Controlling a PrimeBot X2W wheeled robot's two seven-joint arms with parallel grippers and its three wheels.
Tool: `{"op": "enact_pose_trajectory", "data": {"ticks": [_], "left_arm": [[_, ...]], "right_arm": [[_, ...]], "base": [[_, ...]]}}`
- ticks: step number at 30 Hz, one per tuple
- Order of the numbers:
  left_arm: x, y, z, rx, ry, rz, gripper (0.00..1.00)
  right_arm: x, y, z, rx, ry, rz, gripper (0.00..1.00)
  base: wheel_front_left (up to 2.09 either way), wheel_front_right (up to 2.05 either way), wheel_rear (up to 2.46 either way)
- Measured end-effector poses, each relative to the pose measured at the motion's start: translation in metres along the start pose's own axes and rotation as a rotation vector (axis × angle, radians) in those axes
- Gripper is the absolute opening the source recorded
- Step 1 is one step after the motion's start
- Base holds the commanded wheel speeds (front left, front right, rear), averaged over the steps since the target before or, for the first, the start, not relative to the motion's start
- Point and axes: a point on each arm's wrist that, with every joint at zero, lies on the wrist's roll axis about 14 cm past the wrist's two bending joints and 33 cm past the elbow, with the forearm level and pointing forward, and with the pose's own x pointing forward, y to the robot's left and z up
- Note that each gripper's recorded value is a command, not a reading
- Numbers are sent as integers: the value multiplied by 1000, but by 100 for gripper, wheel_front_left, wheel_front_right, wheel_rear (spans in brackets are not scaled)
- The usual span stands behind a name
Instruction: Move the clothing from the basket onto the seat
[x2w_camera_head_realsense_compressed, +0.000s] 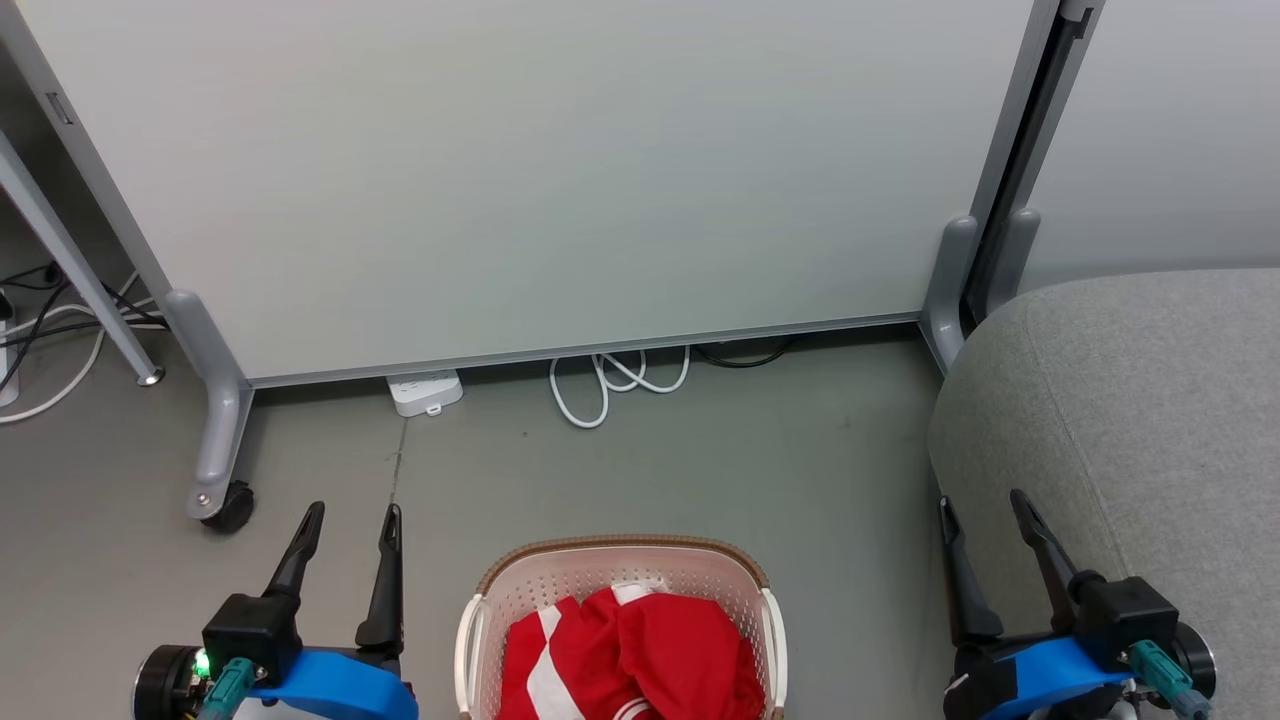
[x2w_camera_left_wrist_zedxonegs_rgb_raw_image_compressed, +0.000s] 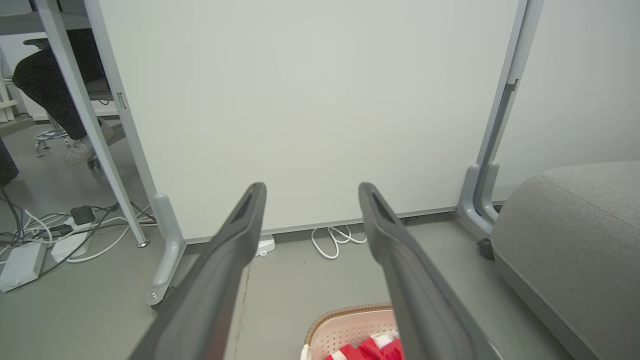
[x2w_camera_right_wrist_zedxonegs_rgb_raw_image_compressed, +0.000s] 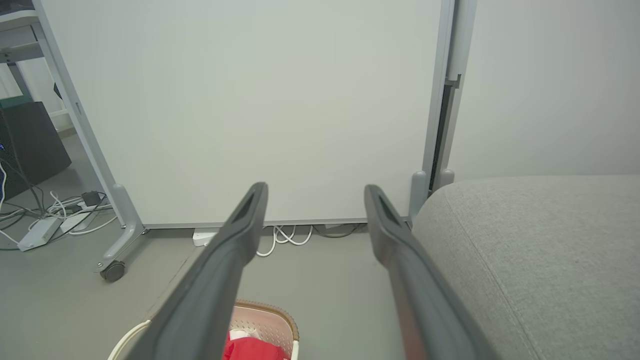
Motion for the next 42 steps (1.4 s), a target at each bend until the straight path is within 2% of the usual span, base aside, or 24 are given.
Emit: {"op": "enact_pose_trajectory", "data": {"ticks": [22,33,42], "left_arm": [[7,-3,-14,-11,49,-8,100],[35,-26,-33,19,115,-108,100],[73,-44,-79,67,245,-209,100]], "right_arm": [[-2,-3,-10,3,33,-10,100],[5,-11,-18,4,52,-29,100],[35,-23,-26,-9,62,-43,100]], "base": [[0,0,0],[0,0,0],[0,0,0]]}}
